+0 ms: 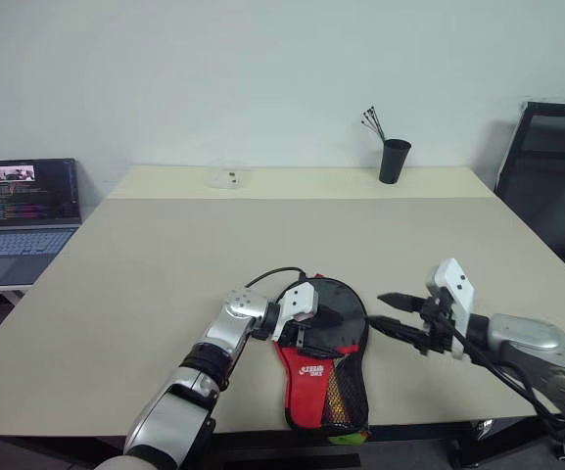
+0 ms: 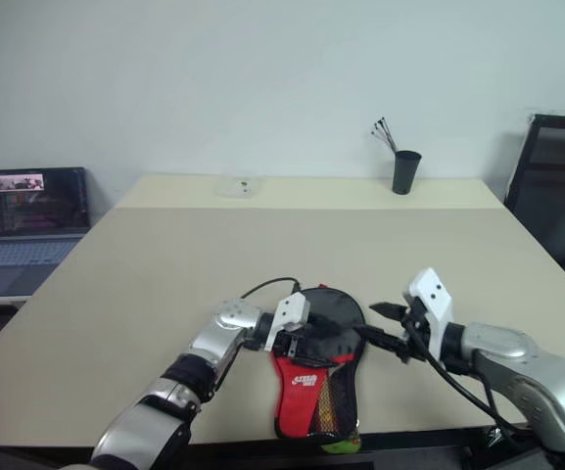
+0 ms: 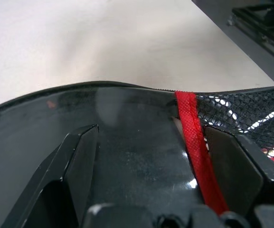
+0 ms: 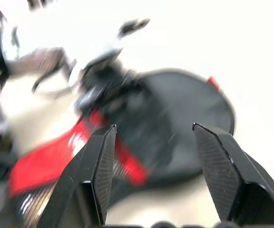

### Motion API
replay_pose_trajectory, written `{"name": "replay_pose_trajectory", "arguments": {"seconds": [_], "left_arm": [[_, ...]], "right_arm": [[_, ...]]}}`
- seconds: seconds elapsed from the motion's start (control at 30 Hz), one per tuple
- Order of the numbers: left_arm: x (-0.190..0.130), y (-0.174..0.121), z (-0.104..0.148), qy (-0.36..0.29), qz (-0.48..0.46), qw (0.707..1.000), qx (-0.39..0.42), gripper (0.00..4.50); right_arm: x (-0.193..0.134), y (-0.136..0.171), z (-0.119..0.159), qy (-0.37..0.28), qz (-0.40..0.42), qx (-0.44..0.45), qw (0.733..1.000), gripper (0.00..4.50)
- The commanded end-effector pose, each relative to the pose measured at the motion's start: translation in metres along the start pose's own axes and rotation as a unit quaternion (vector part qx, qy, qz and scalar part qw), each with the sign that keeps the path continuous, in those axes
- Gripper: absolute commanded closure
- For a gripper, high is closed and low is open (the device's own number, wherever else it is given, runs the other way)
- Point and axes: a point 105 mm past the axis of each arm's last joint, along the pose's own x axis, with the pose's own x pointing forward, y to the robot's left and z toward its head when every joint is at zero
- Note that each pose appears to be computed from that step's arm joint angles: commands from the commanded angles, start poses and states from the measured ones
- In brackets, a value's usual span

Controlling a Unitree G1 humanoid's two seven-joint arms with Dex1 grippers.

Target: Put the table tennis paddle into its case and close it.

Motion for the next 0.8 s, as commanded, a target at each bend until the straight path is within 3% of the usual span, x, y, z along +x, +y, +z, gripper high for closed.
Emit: {"name": "replay_pose_trajectory", "arguments": {"seconds": [0.03, 0.37, 0.6, 0.8], "left_arm": [[-0.023, 0.004, 0.022, -0.036, 0.068, 0.997, -0.002, 0.63], [-0.114, -0.015, 0.011, -0.024, 0.304, 0.949, -0.077, 0.63], [-0.132, -0.007, 0.011, -0.009, 0.381, 0.922, -0.064, 0.63], [-0.14, 0.001, 0.0, -0.017, 0.408, 0.91, -0.072, 0.63]], "right_arm": [[0.015, -0.012, 0.011, -0.037, 0.022, -0.013, 0.999, 1.67], [0.035, -0.063, 0.003, -0.026, 0.05, -0.043, 0.998, 1.67], [0.005, -0.108, -0.002, 0.015, -0.005, -0.069, 0.997, 1.67], [-0.001, -0.112, 0.008, 0.018, -0.03, -0.09, 0.995, 1.67]]}}
